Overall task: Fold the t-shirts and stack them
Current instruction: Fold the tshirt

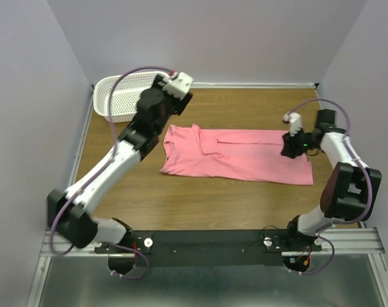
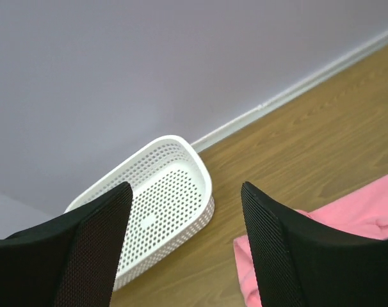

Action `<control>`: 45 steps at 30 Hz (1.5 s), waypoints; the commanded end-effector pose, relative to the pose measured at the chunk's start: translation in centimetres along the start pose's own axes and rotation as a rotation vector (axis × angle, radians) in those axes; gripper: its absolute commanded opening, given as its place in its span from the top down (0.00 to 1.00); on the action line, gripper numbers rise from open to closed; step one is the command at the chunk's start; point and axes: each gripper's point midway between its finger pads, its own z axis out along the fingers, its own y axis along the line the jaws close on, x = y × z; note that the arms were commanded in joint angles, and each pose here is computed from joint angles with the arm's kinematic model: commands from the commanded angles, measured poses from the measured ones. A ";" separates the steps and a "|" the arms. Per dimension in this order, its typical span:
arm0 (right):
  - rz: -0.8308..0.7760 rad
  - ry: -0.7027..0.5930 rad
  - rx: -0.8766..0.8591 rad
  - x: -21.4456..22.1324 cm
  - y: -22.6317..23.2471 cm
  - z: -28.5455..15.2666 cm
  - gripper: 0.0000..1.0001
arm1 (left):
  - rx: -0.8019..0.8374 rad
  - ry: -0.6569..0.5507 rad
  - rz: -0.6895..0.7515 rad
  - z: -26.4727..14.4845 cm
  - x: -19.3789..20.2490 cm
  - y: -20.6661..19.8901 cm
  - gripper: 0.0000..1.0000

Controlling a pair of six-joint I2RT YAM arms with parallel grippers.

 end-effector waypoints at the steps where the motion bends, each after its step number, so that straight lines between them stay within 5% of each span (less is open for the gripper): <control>1: -0.201 0.002 -0.214 -5.7 8.7 3.7 0.50 | -0.095 -0.097 -0.310 -7.7 -0.8 3.2 0.20; 6: -0.407 0.014 -0.258 -13.7 19.1 10.6 0.50 | -0.056 -0.126 -0.373 -15.4 4.0 2.0 0.18; 9: -0.402 0.004 -0.122 -17.9 21.0 14.7 0.50 | -0.131 -0.126 -0.407 -18.3 6.4 2.8 0.17; 14: -0.358 0.079 -0.007 -18.2 21.1 20.0 0.51 | -0.173 -0.173 -0.440 -20.5 7.2 3.4 0.16; 45: -0.437 0.150 -0.074 -14.5 25.4 20.2 0.50 | -0.169 -0.207 -0.421 -20.4 6.5 3.5 0.16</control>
